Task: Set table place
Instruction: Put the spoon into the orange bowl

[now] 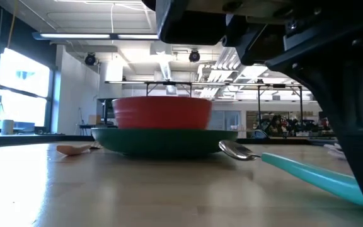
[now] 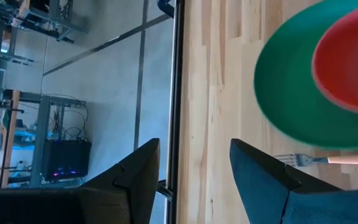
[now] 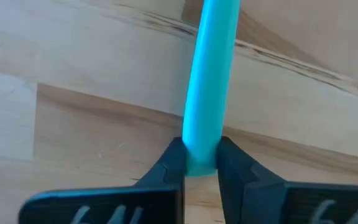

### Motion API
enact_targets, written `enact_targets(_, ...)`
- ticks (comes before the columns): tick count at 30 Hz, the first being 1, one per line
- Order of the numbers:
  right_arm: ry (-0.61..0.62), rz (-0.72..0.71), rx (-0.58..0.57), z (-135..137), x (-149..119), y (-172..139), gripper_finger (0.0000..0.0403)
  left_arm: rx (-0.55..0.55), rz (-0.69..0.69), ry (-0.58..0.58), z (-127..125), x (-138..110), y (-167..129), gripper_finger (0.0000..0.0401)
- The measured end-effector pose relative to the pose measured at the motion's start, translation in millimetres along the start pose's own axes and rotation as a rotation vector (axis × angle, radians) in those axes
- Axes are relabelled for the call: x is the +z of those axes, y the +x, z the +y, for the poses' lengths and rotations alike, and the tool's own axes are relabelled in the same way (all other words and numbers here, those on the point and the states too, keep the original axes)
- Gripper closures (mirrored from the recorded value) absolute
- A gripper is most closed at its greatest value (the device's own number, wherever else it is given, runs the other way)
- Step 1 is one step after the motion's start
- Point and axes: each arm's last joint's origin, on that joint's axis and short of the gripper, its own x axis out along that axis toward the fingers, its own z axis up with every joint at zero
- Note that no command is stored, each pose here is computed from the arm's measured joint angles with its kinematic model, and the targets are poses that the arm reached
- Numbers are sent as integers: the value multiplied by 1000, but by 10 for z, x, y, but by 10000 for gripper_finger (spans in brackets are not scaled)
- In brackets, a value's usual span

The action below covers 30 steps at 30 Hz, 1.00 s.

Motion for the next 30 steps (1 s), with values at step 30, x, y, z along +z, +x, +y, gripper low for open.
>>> enact_targets(30, -44, -41, 127, -491, 33, -1118, 378, 0, 0, 0, 0, 0, 0, 217)
